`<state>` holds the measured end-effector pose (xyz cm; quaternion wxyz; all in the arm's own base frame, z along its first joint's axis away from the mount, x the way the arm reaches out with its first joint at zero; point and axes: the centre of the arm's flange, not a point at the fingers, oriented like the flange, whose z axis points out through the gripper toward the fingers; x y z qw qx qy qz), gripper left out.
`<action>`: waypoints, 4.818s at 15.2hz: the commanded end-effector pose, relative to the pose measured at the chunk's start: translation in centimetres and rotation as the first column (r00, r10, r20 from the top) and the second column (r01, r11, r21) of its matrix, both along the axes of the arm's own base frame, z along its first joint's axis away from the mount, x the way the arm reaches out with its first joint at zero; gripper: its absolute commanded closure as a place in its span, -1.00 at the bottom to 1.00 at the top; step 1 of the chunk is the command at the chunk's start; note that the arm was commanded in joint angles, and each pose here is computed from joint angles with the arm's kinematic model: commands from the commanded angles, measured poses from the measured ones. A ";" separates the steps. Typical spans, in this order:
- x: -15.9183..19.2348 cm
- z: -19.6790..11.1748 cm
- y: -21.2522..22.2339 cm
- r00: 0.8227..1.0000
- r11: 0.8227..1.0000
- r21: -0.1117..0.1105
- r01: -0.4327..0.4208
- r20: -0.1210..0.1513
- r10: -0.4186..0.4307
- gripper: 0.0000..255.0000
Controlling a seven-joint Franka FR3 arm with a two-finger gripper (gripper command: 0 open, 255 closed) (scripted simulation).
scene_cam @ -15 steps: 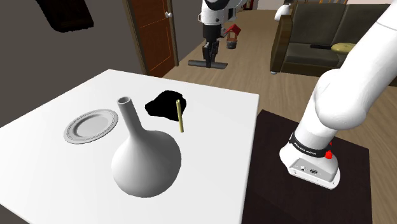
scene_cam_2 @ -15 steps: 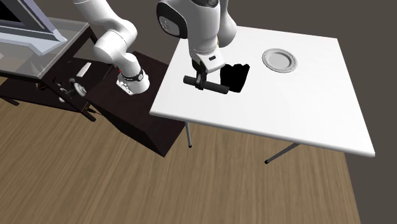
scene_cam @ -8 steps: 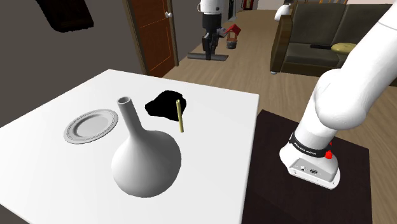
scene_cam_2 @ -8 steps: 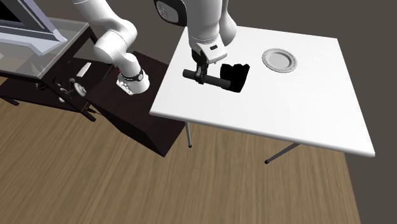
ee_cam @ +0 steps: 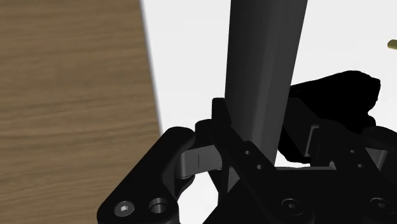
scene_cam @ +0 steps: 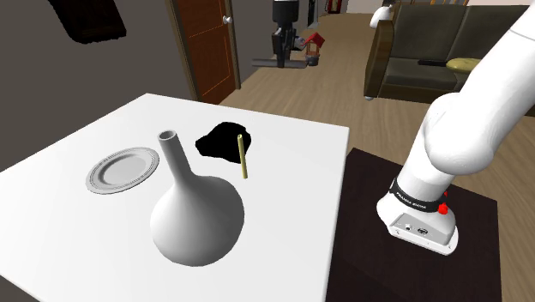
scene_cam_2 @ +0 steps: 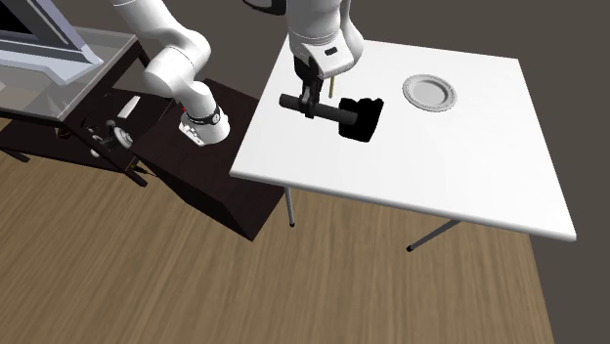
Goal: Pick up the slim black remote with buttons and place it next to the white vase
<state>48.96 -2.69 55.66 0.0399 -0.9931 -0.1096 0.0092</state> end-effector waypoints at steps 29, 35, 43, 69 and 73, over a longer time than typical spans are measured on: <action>-3.8 12.9 5.4 1.000 1.000 0.000 0.000 0.000 0.000 1.00; -8.2 12.9 12.0 1.000 1.000 0.000 0.000 0.000 0.000 1.00; -14.2 12.9 20.7 1.000 1.000 0.000 0.000 0.000 0.000 1.00; -14.8 -0.3 21.5 1.000 1.000 0.000 0.000 0.000 0.000 1.00; -14.8 -2.4 21.5 1.000 1.000 0.000 0.000 0.000 0.000 1.00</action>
